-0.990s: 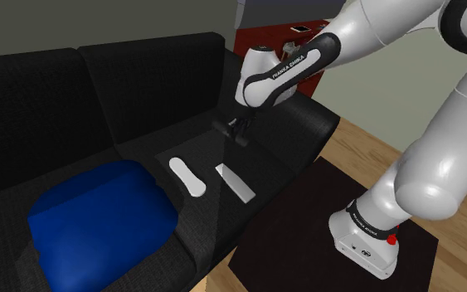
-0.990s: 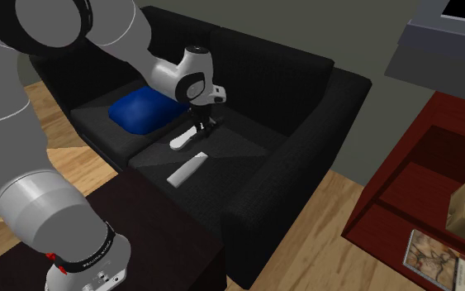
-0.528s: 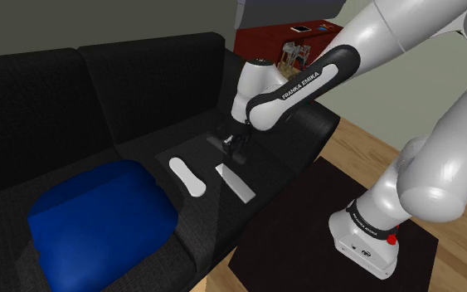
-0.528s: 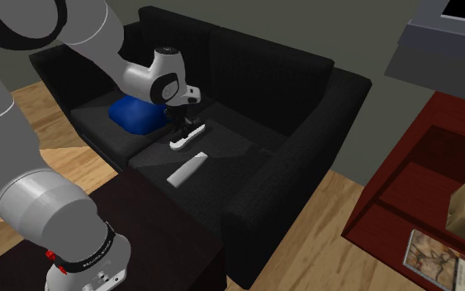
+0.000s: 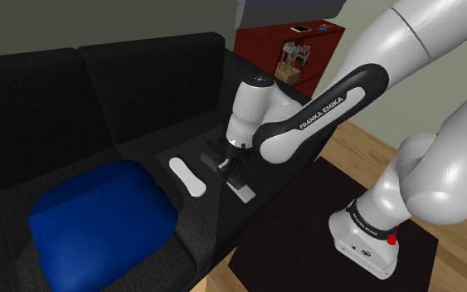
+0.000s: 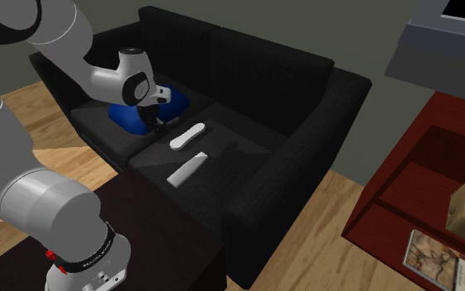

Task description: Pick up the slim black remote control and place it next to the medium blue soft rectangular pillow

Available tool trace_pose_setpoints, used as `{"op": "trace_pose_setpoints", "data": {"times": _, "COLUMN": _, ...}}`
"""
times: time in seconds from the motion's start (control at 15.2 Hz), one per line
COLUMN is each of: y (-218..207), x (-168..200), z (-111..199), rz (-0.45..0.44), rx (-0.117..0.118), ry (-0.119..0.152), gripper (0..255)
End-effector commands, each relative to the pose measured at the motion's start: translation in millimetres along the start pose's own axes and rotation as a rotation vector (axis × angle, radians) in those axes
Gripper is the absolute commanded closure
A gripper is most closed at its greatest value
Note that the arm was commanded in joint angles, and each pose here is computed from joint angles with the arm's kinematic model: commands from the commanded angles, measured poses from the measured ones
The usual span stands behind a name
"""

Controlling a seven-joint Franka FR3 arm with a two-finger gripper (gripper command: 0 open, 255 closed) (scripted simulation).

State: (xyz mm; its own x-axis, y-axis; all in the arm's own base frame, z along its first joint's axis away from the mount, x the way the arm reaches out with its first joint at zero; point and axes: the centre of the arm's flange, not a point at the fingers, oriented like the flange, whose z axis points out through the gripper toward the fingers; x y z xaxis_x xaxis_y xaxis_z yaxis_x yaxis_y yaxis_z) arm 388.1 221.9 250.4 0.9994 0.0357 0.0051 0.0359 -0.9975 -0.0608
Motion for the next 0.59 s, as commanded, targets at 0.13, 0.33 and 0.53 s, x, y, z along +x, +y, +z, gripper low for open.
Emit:
{"op": "trace_pose_setpoints", "data": {"times": 0.13, "y": -44, "x": -35, "z": -1, "rz": 0.003, "rx": 0.0, "ry": 0.0, "gripper": 255}}
{"op": "trace_pose_setpoints", "data": {"times": 0.33, "y": -74, "x": -58, "z": 1, "rz": 0.003, "rx": 0.0, "ry": 0.0, "gripper": 255}}
{"op": "trace_pose_setpoints", "data": {"times": 0.53, "y": -73, "x": -58, "z": 16, "rz": 0.003, "rx": 0.0, "ry": 0.0, "gripper": 255}}
